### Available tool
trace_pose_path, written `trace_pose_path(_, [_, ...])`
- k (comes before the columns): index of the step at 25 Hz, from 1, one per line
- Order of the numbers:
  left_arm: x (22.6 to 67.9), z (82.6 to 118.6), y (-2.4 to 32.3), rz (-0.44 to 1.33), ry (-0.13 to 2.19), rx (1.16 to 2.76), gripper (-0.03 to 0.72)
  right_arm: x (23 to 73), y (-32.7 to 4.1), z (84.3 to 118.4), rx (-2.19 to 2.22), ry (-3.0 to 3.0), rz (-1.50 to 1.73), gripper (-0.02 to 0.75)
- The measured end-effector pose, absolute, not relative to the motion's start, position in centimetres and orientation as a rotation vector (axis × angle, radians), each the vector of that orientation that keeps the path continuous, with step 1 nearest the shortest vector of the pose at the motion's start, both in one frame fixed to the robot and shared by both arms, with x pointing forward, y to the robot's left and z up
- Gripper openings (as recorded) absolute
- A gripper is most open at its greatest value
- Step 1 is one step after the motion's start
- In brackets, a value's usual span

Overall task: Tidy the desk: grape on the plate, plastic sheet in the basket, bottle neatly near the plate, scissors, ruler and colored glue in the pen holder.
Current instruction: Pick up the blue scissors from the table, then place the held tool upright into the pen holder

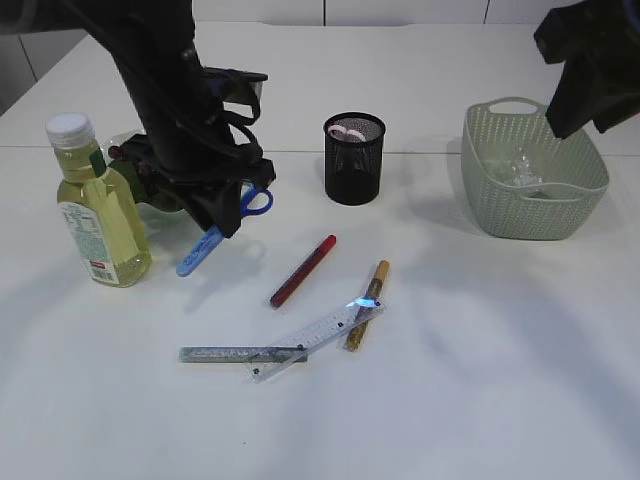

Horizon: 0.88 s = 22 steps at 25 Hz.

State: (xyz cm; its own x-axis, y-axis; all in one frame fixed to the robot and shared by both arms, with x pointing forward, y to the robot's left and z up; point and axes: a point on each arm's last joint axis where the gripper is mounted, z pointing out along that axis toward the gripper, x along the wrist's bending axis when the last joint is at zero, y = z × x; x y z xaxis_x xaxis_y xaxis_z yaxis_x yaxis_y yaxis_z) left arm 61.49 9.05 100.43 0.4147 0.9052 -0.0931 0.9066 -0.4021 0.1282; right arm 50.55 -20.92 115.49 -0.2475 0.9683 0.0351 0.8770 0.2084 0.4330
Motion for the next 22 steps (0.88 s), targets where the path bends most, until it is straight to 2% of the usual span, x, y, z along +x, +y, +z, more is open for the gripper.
trace_pose_path(7, [60.4,102.9,8.2,0.033,1.543,2.468,0.154,50.5,-20.9,115.5,1.753,2.239,0.543,0.297])
trace_pose_path(22, [64.2,106.4,6.4,0.407,1.274,1.986,0.153,50.5,-20.9,115.5,1.755,2.242,0.538,0.297])
